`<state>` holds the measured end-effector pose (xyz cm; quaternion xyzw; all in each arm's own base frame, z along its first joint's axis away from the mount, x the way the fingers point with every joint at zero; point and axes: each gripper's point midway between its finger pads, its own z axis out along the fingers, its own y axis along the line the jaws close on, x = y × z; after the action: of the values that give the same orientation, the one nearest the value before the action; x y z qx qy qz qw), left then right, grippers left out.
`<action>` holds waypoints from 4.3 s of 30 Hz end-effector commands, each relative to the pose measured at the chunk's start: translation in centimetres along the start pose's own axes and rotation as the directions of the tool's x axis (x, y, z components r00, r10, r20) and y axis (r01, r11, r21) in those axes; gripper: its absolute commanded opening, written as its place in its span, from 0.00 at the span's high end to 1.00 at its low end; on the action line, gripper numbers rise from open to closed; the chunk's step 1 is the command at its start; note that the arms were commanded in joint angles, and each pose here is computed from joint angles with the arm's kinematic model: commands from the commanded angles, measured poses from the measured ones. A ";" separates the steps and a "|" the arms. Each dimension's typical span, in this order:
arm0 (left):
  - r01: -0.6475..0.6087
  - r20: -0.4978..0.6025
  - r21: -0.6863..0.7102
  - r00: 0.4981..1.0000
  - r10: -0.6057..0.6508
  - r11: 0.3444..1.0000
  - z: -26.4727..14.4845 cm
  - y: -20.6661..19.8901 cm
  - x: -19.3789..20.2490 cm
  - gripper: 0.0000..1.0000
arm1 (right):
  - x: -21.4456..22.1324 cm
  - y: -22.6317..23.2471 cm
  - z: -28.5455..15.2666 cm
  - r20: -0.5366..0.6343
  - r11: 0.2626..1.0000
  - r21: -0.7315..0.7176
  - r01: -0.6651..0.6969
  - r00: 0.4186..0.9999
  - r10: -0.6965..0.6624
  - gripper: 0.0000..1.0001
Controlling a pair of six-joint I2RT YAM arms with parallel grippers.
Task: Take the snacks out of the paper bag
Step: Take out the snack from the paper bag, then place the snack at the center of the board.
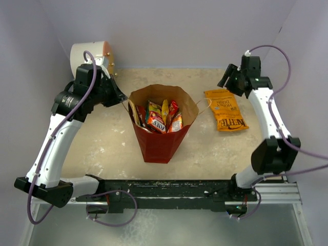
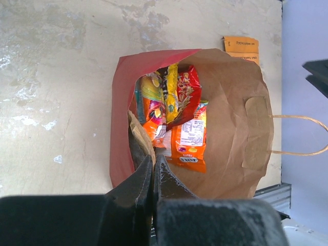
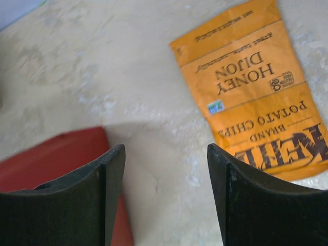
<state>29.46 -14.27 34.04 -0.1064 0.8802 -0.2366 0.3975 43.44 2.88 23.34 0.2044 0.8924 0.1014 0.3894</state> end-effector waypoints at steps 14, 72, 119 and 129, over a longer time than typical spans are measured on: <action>0.033 0.127 0.126 0.991 -0.049 0.991 -2.8 -2.5 -2.5 1.00 | 6.9 22.0 -23.7 0.140 0.576 -0.763 0.293 0.945 -0.295 0.33; 0.015 0.175 0.217 0.983 -0.053 0.976 -3.6 -3.7 -2.7 1.00 | 21.3 32.3 -21.3 -0.001 0.642 -0.654 0.400 0.848 -0.530 1.00; 0.051 0.106 0.143 0.992 -0.067 0.988 -2.8 -2.3 -1.4 1.00 | -0.4 2.1 -29.7 0.721 0.994 0.108 0.035 0.685 -0.103 1.00; 0.101 0.084 0.145 0.990 -0.114 0.984 -3.2 -2.1 -0.5 1.00 | 3.7 0.9 -20.0 0.474 0.988 0.152 0.029 0.875 -0.098 1.00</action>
<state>27.85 -14.57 35.54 -0.1272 0.8531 -0.2857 0.4176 25.96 4.84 37.94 0.1908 0.7429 -0.0759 0.6371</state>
